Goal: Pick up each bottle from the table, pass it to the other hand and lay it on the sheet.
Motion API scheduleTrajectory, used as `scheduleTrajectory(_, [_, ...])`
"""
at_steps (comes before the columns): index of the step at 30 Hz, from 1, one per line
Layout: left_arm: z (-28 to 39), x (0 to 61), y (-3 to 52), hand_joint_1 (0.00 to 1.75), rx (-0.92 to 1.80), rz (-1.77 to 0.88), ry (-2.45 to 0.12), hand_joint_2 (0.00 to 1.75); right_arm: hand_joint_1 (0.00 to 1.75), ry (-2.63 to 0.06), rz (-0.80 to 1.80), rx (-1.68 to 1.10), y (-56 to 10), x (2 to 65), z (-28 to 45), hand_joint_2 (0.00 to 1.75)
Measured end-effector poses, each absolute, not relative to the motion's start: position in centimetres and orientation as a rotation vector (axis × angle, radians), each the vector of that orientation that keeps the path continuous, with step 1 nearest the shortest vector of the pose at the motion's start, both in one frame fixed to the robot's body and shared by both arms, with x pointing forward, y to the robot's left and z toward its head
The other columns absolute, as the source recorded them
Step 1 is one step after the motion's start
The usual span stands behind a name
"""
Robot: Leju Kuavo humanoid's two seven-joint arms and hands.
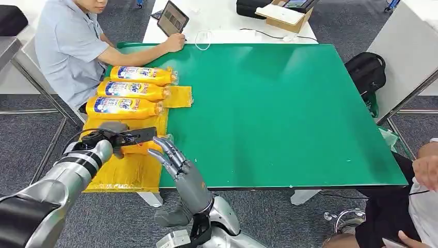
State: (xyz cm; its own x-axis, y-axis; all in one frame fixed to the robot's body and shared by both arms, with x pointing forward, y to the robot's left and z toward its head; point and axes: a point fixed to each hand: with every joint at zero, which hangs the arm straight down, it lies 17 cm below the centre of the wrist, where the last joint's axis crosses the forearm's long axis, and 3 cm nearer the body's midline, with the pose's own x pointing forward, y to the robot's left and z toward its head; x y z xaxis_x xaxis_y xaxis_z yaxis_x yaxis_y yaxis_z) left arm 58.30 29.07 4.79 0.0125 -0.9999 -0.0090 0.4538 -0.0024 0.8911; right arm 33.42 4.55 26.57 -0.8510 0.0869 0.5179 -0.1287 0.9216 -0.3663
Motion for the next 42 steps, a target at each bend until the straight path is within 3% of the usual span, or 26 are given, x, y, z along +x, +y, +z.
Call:
scheduleTrajectory(11, [4.3,58.0,29.1,1.75,0.847,-1.391,-0.827,1.75,0.00,-2.526,0.547,0.032,4.8,33.5,26.2,0.00])
scheduleTrajectory(12, [4.2,58.0,29.1,1.62,0.845,-1.392,-0.827,1.75,0.00,-2.525,0.547,0.032,4.8,33.5,26.1,0.00])
scheduleTrajectory(13, [4.1,57.9,28.8,1.15,0.826,-1.396,-0.834,1.75,0.00,-2.524,0.545,0.031,4.7,33.5,26.1,0.00])
scheduleTrajectory(14, [3.8,57.6,28.0,0.40,0.770,-1.403,-0.850,1.75,0.00,-2.523,0.539,0.029,4.7,33.6,26.2,0.00])
scheduleTrajectory(15, [3.5,57.3,27.3,0.10,0.718,-1.407,-0.868,1.75,0.00,-2.521,0.532,0.030,4.6,33.7,26.2,0.00])
scheduleTrajectory(16, [3.4,57.0,26.7,0.00,0.662,-1.412,-0.887,1.75,0.00,-2.519,0.528,0.031,4.6,33.8,26.2,0.00])
scheduleTrajectory(20, [3.4,56.4,24.1,0.00,0.508,-1.401,-0.979,1.75,0.00,-2.517,0.518,0.040,4.6,33.9,26.3,0.00])
scheduleTrajectory(21, [3.4,56.3,23.7,0.00,0.489,-1.401,-0.994,0.00,0.00,-2.515,0.519,0.044,4.7,33.9,26.2,0.00])
scheduleTrajectory(35, [5.1,53.3,20.2,0.00,0.038,-1.096,-1.383,0.00,0.00,-2.474,0.519,0.074,4.2,34.0,24.9,0.00])
scheduleTrajectory(40, [5.7,52.5,20.8,0.00,0.002,-1.006,-1.465,0.00,0.00,-2.470,0.524,0.072,4.1,34.1,24.7,0.00])
scheduleTrajectory(41, [6.0,52.6,20.9,0.00,0.011,-0.989,-1.490,1.75,0.00,-2.470,0.525,0.072,4.1,34.1,24.7,0.00])
scheduleTrajectory(42, [6.3,52.6,20.9,0.00,0.021,-0.971,-1.512,1.75,0.00,-2.471,0.528,0.071,4.1,34.1,24.7,0.00])
